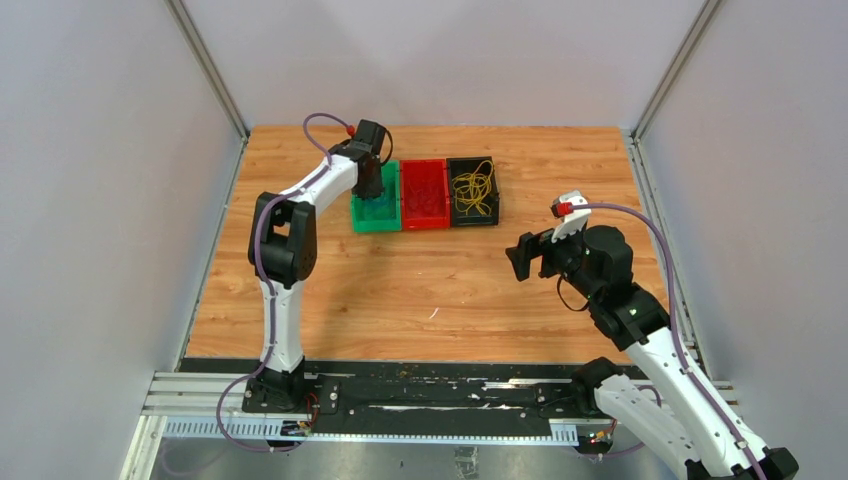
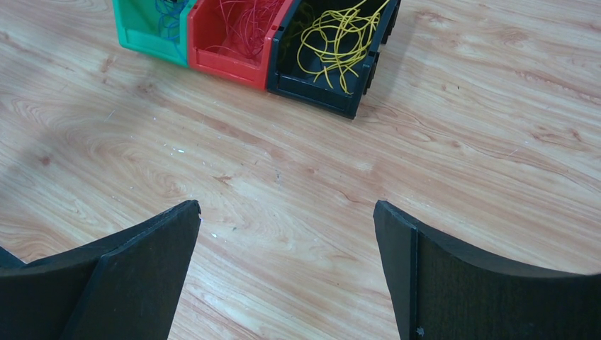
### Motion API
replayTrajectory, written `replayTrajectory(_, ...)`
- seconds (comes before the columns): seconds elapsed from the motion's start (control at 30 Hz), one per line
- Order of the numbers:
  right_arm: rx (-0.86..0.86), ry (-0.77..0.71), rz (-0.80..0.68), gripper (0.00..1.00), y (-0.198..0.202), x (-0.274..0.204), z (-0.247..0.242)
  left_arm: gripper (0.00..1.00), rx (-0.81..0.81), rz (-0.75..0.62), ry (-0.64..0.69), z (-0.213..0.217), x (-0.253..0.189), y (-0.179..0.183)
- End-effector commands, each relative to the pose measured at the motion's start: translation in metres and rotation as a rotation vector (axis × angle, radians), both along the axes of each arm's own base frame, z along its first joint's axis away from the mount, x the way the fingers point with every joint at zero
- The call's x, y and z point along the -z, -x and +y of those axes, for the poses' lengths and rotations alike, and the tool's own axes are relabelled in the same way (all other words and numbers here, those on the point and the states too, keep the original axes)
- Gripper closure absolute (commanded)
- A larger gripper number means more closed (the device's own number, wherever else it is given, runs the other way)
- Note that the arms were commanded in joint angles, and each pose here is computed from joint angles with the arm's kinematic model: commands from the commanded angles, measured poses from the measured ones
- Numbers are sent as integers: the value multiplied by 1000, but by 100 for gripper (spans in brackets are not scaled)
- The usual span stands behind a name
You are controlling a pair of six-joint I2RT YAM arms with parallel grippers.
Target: Untangle the cables
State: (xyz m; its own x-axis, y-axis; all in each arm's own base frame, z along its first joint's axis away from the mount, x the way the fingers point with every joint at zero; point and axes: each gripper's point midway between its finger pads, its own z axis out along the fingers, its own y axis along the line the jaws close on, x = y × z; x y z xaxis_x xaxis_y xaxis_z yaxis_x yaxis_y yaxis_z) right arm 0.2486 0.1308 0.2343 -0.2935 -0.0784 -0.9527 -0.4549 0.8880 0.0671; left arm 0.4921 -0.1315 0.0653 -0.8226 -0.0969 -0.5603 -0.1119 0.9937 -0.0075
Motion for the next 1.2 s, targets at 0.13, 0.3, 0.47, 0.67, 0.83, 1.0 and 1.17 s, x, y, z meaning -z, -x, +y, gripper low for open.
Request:
replayTrajectory(0.13,13,22,-4,2,3,5,-5,63,34,-98,34,-2,-58,-6)
replayTrajectory(0.3,14,24,2,1,4,6,-6,51,59,-204,87,-6,-116,0)
replayTrajectory(0.47,40,9,6,1,2,4,-8,5,92,-330,161,-7,-185,30)
replayTrajectory(0.67,227,6,57,2,-4,19,-34,0,30,-476,130,21,-237,101)
replayTrajectory(0.83,303,22,79,2,-4,28,-46,0,-97,-569,162,64,-222,184)
replayTrajectory(1.0,365,11,107,1,0,41,-55,0,-230,-613,121,105,-164,235)
replayTrajectory(1.17,435,28,113,0,0,50,-68,0,-283,-620,158,111,-146,249)
